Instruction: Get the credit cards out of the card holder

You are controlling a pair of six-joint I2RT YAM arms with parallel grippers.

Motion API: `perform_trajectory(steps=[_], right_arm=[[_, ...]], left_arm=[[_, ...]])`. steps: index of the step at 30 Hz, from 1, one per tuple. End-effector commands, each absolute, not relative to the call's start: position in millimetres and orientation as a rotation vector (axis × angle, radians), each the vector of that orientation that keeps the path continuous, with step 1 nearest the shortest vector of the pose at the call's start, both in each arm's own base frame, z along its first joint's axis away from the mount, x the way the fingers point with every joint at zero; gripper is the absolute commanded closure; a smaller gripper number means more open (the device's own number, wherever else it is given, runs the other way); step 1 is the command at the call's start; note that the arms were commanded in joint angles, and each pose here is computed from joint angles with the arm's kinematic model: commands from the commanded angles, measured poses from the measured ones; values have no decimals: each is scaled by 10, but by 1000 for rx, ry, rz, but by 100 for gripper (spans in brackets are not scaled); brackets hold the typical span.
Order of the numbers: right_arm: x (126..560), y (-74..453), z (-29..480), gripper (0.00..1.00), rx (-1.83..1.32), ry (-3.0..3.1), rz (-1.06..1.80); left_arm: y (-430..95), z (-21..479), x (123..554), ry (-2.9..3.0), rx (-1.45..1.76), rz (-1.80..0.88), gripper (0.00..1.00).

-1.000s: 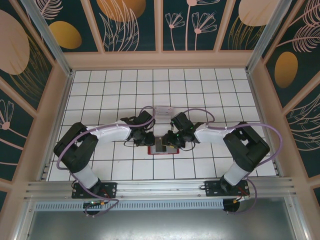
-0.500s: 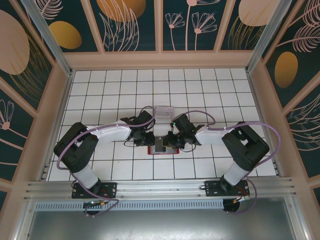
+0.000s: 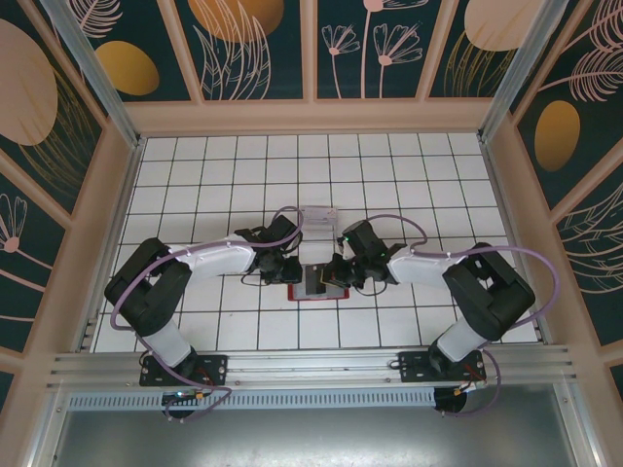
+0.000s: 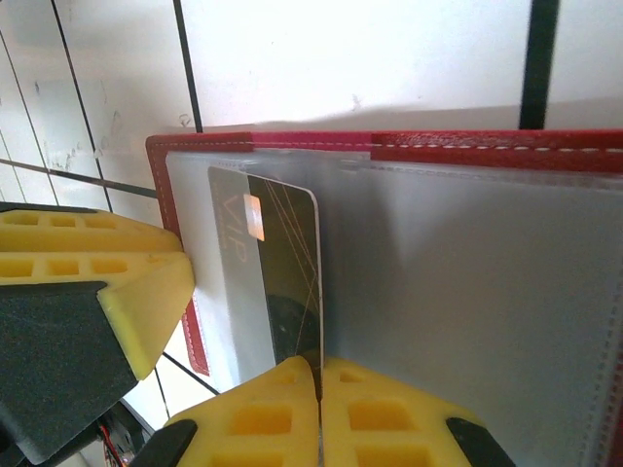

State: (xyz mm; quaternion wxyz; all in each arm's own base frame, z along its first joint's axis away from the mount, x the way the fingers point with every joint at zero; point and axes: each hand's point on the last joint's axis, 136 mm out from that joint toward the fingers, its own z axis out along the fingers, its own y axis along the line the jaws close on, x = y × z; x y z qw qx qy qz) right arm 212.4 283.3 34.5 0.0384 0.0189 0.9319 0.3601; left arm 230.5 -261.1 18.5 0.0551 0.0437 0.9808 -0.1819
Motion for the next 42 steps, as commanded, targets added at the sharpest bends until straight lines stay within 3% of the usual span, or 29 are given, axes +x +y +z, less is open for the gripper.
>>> perform_trajectory(steps=[1,12,25,33,42], right_arm=[[2078,2609,219,93,109,2902,983],[2138,2567,468,94,76,2828,996],[2272,2560,846,95,-26,2728,983],[2462,2481,1002,100,-395,2655,729],[2659,2462,1070,100,-1127,2388,429]], left_arm=[[-2356,-73,2099,3077,149,-382,77],[-2351,-67,2108,3073,142,-377,77],[-2487,321,2299,2931,130,-490,77],[-2461,390,2335,2898,121,-481,76],[-2467,355,2321,2905,130,-485,76]])
